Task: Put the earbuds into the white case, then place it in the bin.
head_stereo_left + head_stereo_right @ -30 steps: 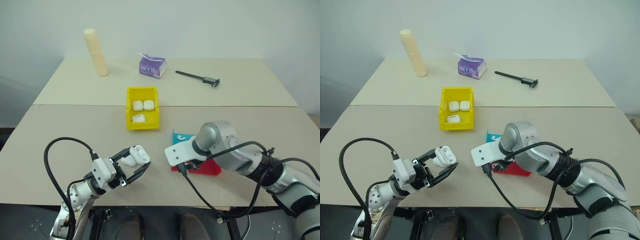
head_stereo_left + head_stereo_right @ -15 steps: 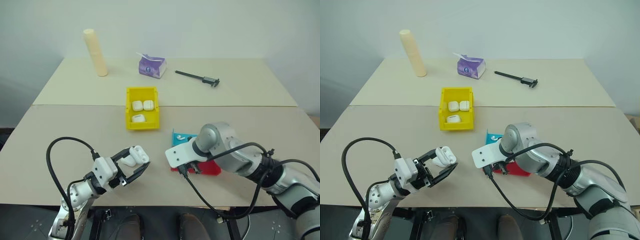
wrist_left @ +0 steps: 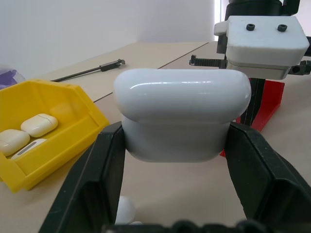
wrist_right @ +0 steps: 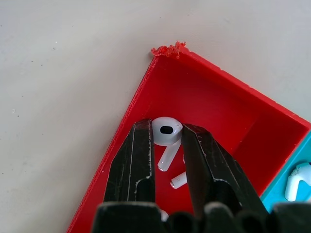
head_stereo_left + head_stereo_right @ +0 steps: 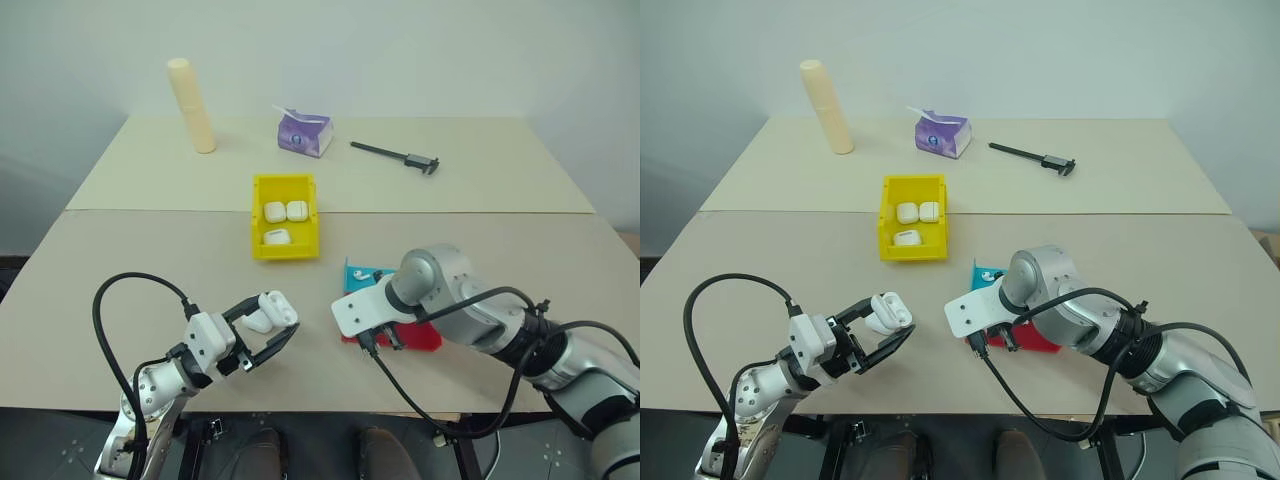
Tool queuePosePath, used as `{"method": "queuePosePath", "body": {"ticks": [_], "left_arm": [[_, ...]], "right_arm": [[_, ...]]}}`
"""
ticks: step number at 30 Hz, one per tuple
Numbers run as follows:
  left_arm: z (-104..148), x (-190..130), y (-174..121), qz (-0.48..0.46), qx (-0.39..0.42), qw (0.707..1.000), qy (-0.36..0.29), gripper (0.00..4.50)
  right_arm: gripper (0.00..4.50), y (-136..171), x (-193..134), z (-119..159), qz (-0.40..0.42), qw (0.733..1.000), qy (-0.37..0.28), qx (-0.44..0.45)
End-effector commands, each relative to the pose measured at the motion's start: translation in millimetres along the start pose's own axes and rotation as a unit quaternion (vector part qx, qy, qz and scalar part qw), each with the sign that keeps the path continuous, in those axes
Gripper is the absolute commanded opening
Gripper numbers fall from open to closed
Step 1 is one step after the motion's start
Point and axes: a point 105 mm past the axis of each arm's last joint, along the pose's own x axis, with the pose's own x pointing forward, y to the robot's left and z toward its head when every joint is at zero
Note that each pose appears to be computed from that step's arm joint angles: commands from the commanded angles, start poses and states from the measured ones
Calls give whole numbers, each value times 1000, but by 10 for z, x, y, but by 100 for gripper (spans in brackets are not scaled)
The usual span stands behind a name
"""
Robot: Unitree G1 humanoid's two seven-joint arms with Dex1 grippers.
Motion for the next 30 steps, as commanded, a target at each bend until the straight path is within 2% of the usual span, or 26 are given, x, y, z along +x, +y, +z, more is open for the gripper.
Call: {"method": "queuePosePath", "body": {"ticks": [1, 7, 11, 17, 22, 27, 30], "left_arm": [[105, 1, 14, -1, 16, 1000, -12, 277], [184, 18, 33, -9, 14, 1000, -25, 277], [349, 57, 54, -24, 12, 998, -53, 277], [659, 284, 10, -70, -8, 993, -100, 277], [865, 512, -47, -118, -40, 984, -126, 277], [1032, 669, -116, -182, -72, 969, -148, 277], [1101, 669, -207, -236, -82, 958, -139, 277]], "right_arm": [[69, -18, -30, 7, -11, 1000, -3, 3], [69, 10, -187, 81, -18, 999, -41, 29], [69, -66, -601, 127, -63, 987, -112, 92], [69, -198, -1363, -27, -167, 945, -222, 174], [69, -282, -1745, -156, -259, 892, -315, 193], [69, -314, -2095, -24, -315, 806, -471, 170], [69, -235, -2237, 81, -305, 760, -555, 144]]}}
